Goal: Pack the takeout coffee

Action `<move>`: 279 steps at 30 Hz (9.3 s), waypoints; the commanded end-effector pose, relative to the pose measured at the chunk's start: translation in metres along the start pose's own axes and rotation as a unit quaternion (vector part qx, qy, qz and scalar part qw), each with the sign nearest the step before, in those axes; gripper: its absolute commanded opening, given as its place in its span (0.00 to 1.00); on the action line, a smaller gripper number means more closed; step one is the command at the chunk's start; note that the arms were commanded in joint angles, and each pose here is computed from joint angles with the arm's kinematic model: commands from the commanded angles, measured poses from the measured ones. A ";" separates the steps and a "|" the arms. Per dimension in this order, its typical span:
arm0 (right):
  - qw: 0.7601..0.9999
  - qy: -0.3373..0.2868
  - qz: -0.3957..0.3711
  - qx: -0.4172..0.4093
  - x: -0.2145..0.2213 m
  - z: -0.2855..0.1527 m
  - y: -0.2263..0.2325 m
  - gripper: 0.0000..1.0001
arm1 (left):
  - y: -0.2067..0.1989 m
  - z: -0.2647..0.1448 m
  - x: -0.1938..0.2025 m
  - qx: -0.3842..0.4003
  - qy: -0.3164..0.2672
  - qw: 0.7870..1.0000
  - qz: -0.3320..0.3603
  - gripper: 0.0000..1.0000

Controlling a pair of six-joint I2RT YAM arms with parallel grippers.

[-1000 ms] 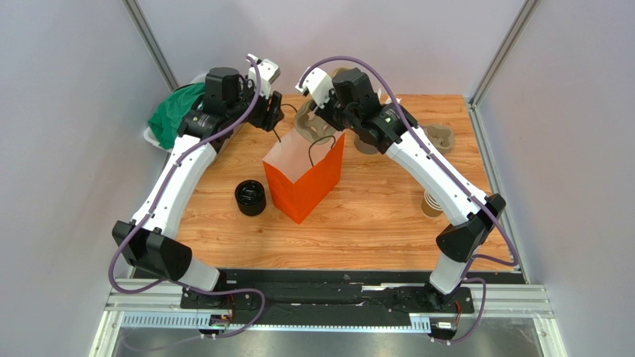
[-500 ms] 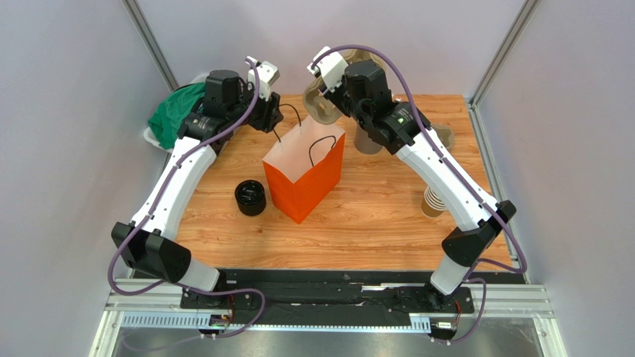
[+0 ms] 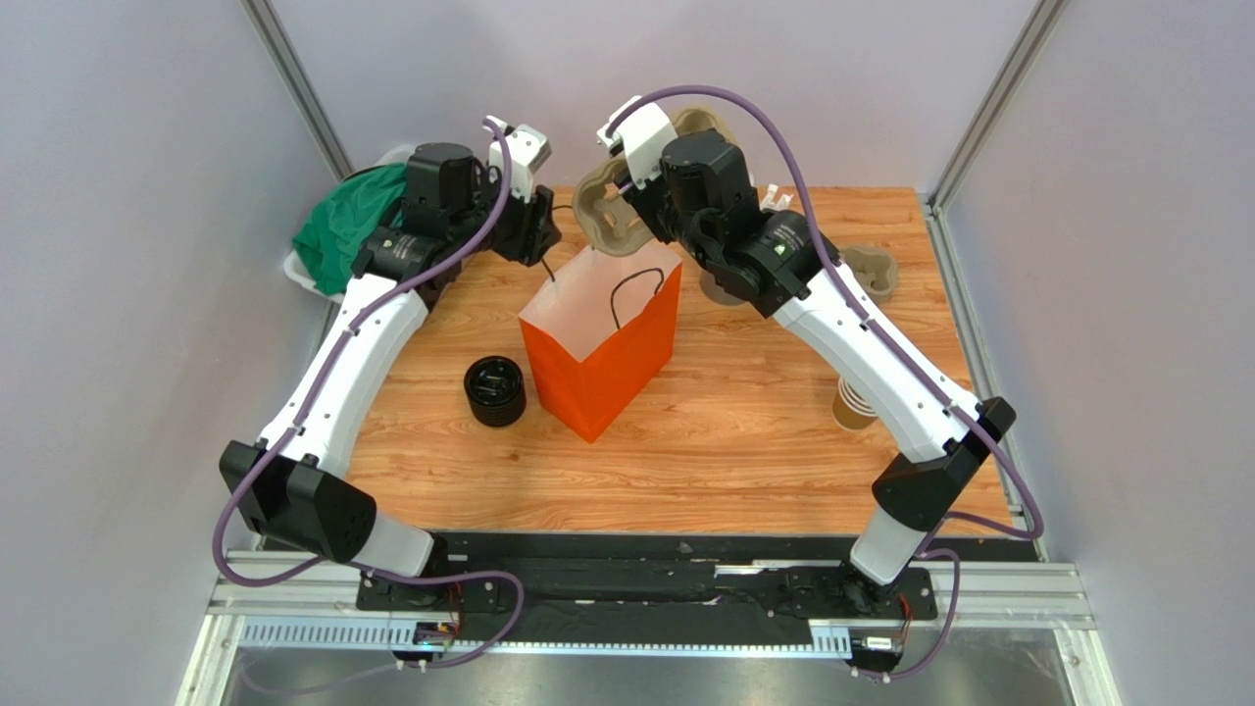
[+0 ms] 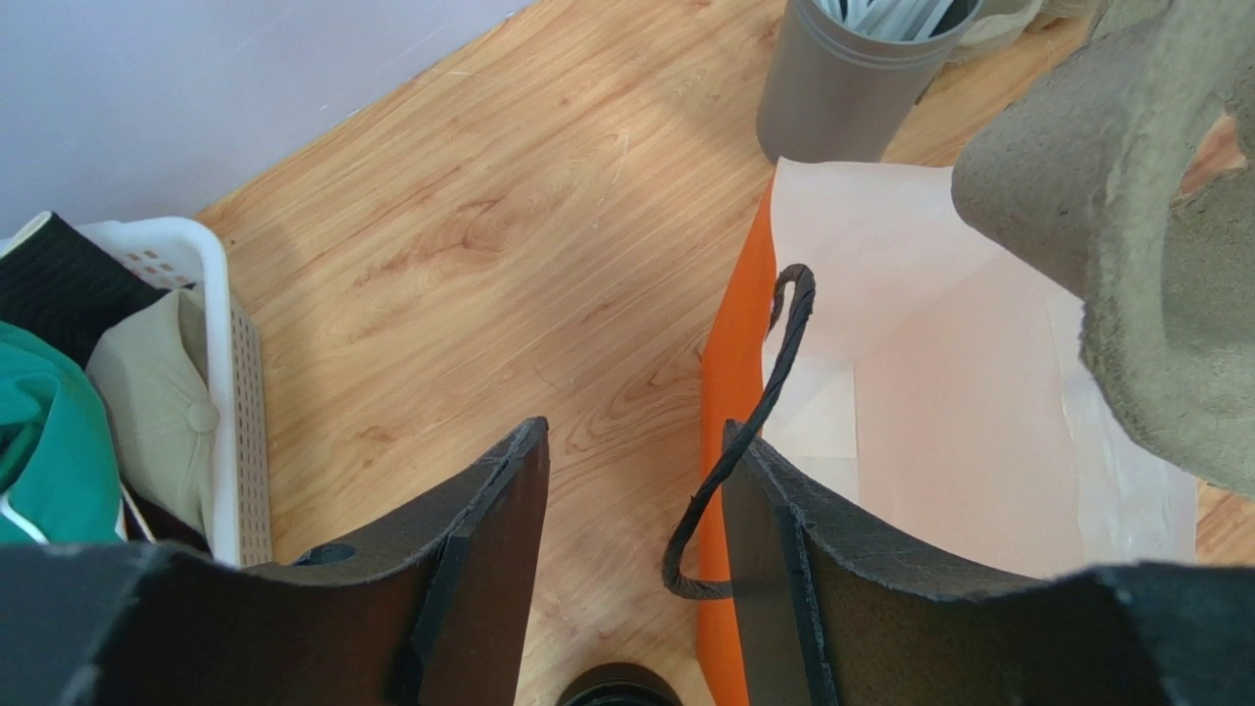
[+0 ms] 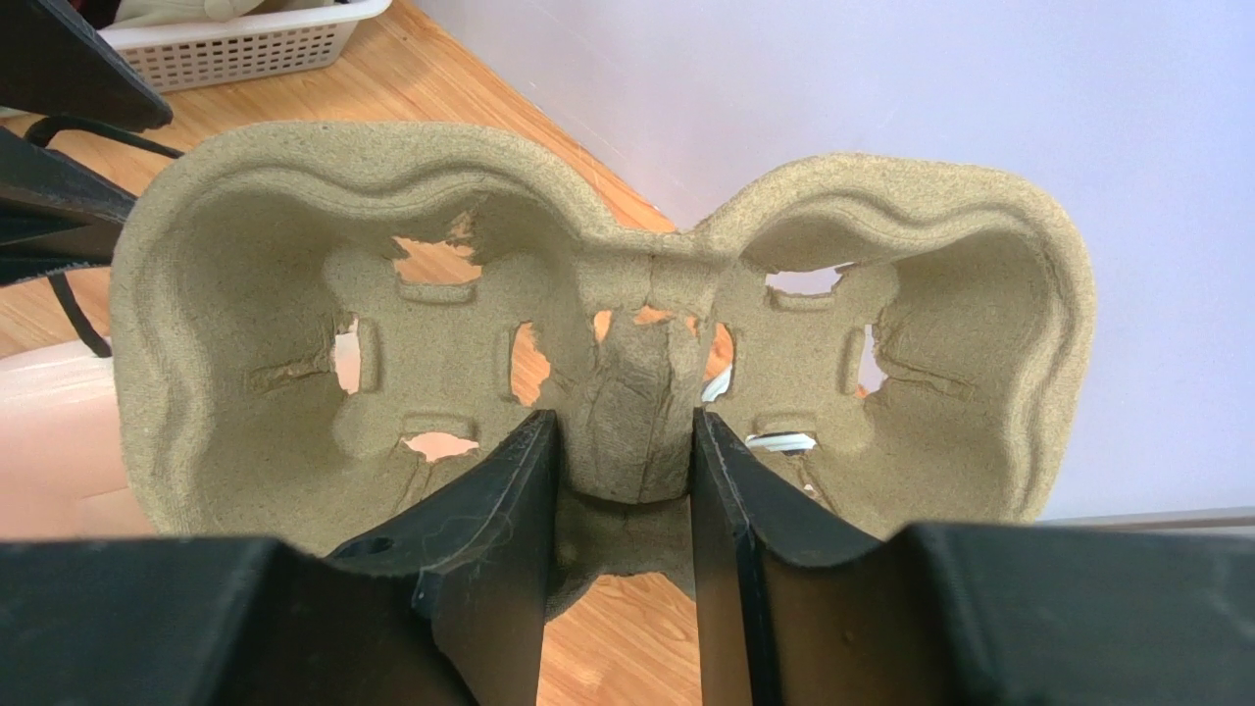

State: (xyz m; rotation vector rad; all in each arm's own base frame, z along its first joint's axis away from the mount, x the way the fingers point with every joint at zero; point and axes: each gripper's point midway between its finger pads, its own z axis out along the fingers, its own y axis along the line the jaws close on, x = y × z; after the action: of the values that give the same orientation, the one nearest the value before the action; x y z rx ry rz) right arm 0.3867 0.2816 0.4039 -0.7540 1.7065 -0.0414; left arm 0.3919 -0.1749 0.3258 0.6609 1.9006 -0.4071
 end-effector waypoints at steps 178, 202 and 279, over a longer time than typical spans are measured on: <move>0.985 0.138 -0.056 -0.092 0.083 -0.008 0.160 0.24 | 0.027 0.013 0.012 -0.063 -0.012 0.997 -0.051 0.54; 0.976 0.153 -0.123 -0.095 0.094 -0.012 0.182 0.24 | 0.028 0.014 0.014 -0.065 -0.010 0.996 -0.053 0.54; 0.969 0.177 -0.049 -0.165 0.100 -0.022 0.192 0.27 | 0.033 0.017 0.017 -0.082 -0.007 0.994 -0.073 0.37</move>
State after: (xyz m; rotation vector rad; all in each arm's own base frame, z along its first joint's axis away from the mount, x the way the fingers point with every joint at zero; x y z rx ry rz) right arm 0.2781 0.3817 0.2258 -1.1828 2.0155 -0.0604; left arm 0.4134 -0.1569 0.2911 0.4519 1.9930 -0.3489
